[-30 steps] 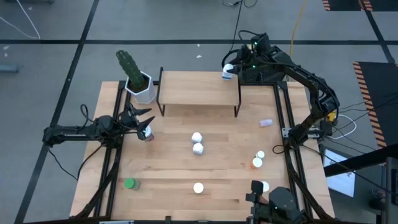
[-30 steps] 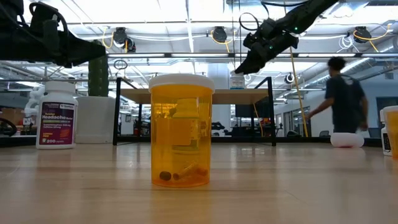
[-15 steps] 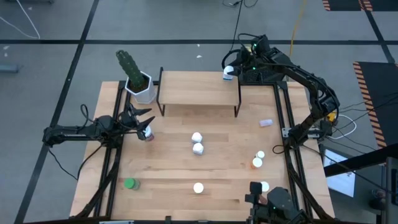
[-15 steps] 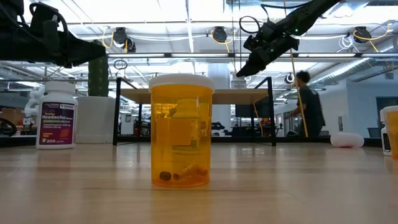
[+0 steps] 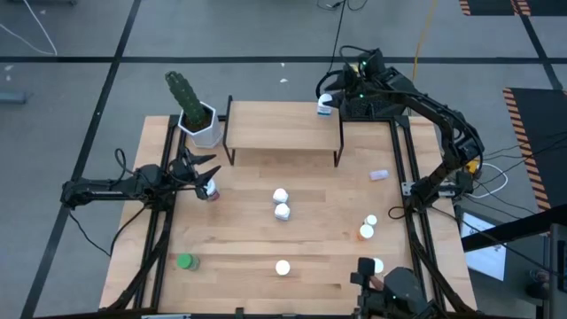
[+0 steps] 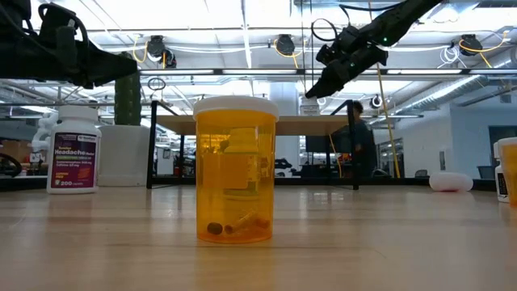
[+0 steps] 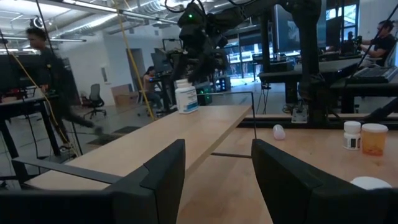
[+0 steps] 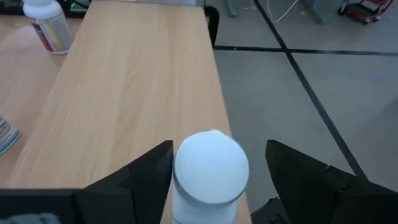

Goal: Pick and place medicine bottles onto shelf by color
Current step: Put the top right white and blue pill bottle on the shelf, then put the bottom white and blue pill bottle aligned with the other white and blue pill bottle on the shelf

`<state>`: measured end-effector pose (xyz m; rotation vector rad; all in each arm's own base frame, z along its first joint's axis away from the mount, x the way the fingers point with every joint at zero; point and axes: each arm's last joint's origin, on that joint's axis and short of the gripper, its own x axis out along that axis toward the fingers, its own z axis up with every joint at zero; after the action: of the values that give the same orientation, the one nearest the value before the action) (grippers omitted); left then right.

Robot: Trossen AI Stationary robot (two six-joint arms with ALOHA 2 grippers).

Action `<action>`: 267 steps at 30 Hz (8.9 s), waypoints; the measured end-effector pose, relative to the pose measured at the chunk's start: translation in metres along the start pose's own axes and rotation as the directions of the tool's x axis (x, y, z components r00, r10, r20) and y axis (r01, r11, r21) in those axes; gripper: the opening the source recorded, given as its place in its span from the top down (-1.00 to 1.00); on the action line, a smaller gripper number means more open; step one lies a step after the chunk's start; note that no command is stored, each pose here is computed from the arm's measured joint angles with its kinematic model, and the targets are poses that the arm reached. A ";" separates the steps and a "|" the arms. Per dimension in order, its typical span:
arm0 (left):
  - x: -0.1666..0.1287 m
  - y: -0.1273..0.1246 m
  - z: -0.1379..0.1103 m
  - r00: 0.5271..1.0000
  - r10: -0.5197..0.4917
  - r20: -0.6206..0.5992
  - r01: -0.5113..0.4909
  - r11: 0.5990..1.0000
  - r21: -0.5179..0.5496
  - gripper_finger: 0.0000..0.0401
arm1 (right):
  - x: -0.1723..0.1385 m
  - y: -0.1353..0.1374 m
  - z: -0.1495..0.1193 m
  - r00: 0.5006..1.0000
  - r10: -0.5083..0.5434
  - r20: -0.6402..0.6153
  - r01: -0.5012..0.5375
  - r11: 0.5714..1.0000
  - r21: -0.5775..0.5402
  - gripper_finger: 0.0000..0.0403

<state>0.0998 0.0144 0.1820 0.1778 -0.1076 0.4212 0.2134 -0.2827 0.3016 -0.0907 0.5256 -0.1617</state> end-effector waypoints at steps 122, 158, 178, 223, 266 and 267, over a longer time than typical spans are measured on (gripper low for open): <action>0.001 -0.022 -0.008 0.982 -0.162 -0.097 0.152 0.983 -0.107 0.06 | 0.147 0.366 -0.063 0.976 0.179 0.125 -0.188 0.980 0.068 -0.39; 0.000 -0.023 -0.015 0.973 -0.160 -0.164 0.135 0.979 -0.153 0.06 | 0.006 0.221 0.021 0.981 0.088 0.174 -0.082 0.996 -0.043 0.12; 0.000 -0.022 -0.018 0.970 -0.149 -0.193 0.113 0.976 -0.187 0.06 | 0.001 0.093 0.002 0.999 0.026 0.027 -0.023 0.996 -0.089 0.11; -0.001 -0.023 -0.021 0.962 -0.153 -0.227 0.105 0.972 -0.210 0.06 | -0.024 0.090 0.009 0.994 0.025 0.106 -0.019 0.998 -0.057 -0.21; -0.001 -0.023 -0.022 0.960 -0.155 -0.233 0.102 0.969 -0.223 0.06 | 0.007 0.123 -0.020 0.980 -0.154 -0.124 0.144 0.985 -0.090 0.40; -0.001 -0.023 -0.022 0.960 -0.155 -0.233 0.102 0.969 -0.223 0.06 | 0.008 0.123 -0.020 0.983 -0.139 -0.116 0.129 0.988 -0.088 0.40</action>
<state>0.1097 -0.0024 0.1569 -0.0767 0.1068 0.2960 0.2259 -0.1637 0.2652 -0.1954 0.6484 -0.2792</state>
